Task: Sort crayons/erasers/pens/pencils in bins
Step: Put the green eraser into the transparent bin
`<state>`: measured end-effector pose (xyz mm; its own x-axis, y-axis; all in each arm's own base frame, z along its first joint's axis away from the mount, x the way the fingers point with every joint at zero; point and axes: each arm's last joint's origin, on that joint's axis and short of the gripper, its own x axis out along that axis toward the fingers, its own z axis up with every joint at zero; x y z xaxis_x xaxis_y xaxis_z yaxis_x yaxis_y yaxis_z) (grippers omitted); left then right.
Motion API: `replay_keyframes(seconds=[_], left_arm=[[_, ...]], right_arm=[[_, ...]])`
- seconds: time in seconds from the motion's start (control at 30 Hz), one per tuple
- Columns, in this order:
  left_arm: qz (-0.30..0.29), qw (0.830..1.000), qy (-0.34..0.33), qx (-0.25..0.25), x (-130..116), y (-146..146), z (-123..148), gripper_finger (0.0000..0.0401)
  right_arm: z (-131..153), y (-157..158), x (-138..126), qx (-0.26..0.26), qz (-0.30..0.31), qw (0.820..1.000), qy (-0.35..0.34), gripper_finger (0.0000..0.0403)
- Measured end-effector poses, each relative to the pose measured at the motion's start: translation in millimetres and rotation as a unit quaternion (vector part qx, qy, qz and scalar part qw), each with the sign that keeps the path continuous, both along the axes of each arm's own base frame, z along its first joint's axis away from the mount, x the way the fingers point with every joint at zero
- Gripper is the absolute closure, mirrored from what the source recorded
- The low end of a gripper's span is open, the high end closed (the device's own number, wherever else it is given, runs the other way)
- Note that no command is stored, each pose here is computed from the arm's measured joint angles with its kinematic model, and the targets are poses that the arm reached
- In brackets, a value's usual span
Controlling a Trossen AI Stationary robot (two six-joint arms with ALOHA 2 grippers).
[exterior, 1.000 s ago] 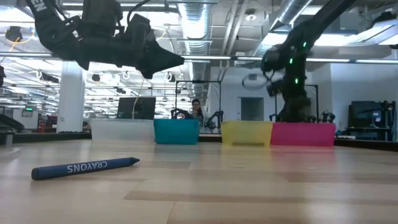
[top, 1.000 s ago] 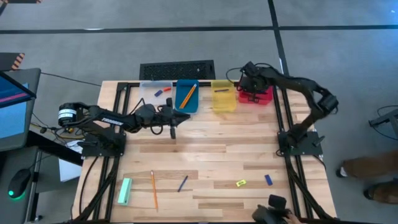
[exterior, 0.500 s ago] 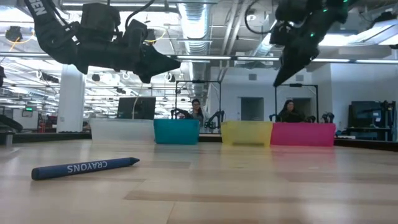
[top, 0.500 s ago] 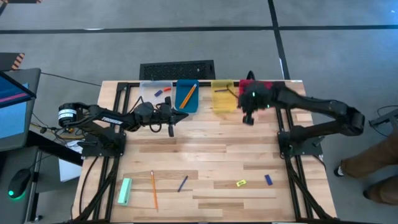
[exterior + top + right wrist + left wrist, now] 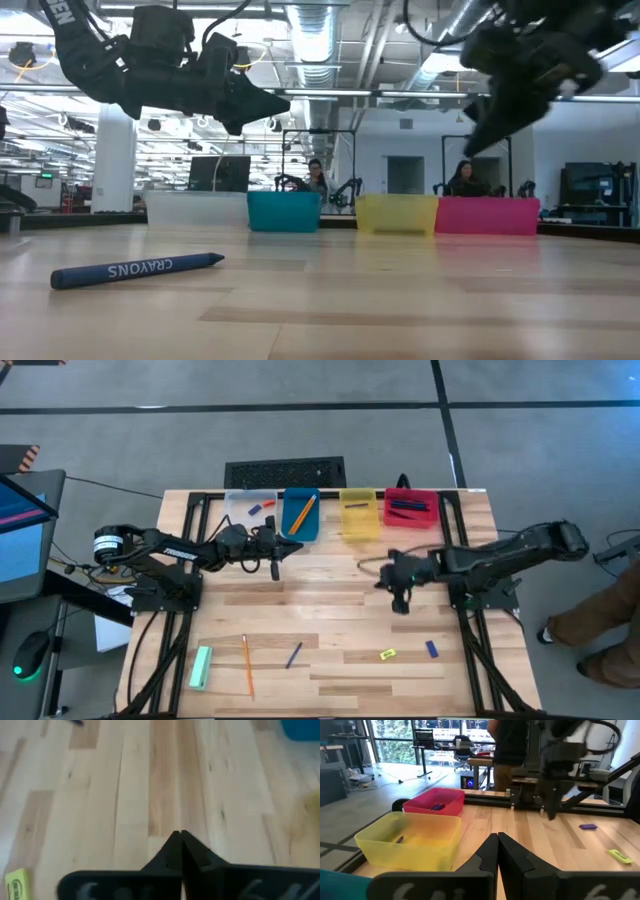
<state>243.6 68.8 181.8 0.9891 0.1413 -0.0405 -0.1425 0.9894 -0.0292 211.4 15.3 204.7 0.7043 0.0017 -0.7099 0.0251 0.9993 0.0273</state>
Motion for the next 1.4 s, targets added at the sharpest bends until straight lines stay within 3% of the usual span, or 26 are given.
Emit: replay_keyframes(seconds=[0.2, 0.33, 0.63, 0.77, 1.13, 1.4], left_arm=[[0.000, 1.000, 0.000, 0.000, 0.0, 0.0, 0.0, 0.0401], [0.000, 1.000, 0.005, 0.002, 0.0, 0.0, -0.7, 0.0401], [0.003, 1.000, 0.008, 0.004, 1.3, 0.6, -3.1, 0.0401], [0.003, 1.000, 0.007, 0.005, 1.3, 0.6, -2.9, 0.0401], [0.003, 1.000, 0.007, 0.008, 1.3, 0.6, -2.9, 0.0401], [0.003, 1.000, 0.012, 0.003, 1.3, 0.6, -3.9, 0.0401]], right_arm=[[-5.2, 40.8, -6.3, 0.046, -0.006, 0.999, 0.020, 0.0371], [-17.8, 60.6, -8.3, 0.086, -0.038, 0.994, 0.059, 0.0333], [-39.9, 114.9, -0.2, 0.071, -0.011, 0.985, 0.160, 0.0202], [-48.4, 140.8, 5.2, 0.056, 0.019, 0.978, 0.199, 0.0166], [-69.1, 171.9, 18.8, 0.020, 0.045, 0.963, 0.267, 0.0166], [-78.3, 173.9, 20.5, -0.010, 0.048, 0.954, 0.296, 0.0212]])
